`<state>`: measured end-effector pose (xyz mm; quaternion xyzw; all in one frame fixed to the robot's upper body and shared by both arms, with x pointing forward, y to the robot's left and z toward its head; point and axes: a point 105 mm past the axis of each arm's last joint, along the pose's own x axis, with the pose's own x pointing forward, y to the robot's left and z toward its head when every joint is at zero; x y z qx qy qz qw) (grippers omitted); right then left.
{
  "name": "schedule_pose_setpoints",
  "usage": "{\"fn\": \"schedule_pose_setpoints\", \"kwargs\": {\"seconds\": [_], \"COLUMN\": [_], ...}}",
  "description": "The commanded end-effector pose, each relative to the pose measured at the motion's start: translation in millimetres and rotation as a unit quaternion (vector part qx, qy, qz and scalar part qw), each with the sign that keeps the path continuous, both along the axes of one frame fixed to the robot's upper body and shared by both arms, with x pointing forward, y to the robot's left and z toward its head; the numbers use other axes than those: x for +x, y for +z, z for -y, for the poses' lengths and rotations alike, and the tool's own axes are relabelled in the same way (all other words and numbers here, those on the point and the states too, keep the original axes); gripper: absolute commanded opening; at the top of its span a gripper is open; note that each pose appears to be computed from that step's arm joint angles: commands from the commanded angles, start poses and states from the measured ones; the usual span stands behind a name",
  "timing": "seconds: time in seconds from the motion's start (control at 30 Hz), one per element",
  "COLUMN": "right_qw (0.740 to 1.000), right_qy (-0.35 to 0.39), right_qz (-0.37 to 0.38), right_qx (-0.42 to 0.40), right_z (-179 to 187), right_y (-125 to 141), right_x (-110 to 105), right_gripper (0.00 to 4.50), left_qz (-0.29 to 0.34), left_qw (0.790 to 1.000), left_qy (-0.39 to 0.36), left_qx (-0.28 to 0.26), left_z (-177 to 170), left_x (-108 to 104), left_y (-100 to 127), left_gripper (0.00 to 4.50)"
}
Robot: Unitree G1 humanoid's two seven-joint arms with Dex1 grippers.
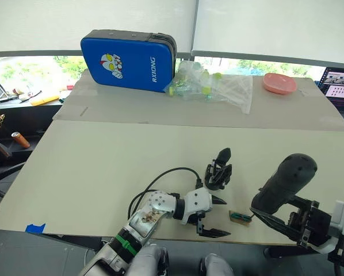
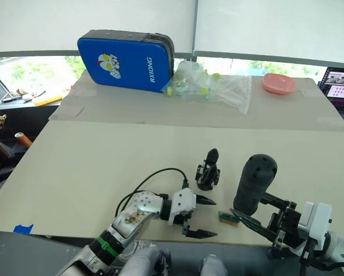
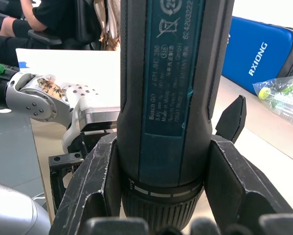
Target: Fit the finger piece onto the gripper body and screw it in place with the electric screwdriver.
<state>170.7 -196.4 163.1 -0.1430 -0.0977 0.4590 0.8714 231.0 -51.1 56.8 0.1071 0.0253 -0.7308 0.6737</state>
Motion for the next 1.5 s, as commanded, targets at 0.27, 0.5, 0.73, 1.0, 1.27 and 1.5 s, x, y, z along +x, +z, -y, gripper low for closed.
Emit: {"fn": "schedule_pose_setpoints", "kwargs": {"seconds": [0.27,0.5,0.73,1.0,1.27,1.5], "right_qw": [1.000,1.000,1.000,1.000,0.999,0.999], "right_qy": [-0.010,-0.013,-0.008,-0.008,-0.016,-0.013], "right_qz": [-0.004,0.000,-0.001,0.010,0.029,0.033], "right_qx": [-0.006,-0.007,0.001,0.007,0.020,0.019], "right_z": [9,14,12,11,12,11], "right_y": [-3,-1,0,3,14,17], "right_x": [-3,-5,-6,-7,-7,-9], "right_gripper": [1.94,1.94,1.94,1.94,1.94,1.94], "left_qz": [-0.013,-0.013,-0.015,-0.017,-0.014,-0.012], "left_qw": [1.000,1.000,1.000,1.000,1.000,1.000], "left_qy": [-0.001,-0.001,-0.002,0.000,-0.001,0.001], "left_qx": [0.017,0.017,0.017,0.017,-0.004,-0.018], "left_z": [1,1,1,-2,-4,-5], "left_x": [-4,-4,-5,-5,-5,-4], "left_y": [-10,-10,-11,-11,-5,1], "left_gripper": [4.50,4.50,4.50,4.50,4.50,4.50]}}
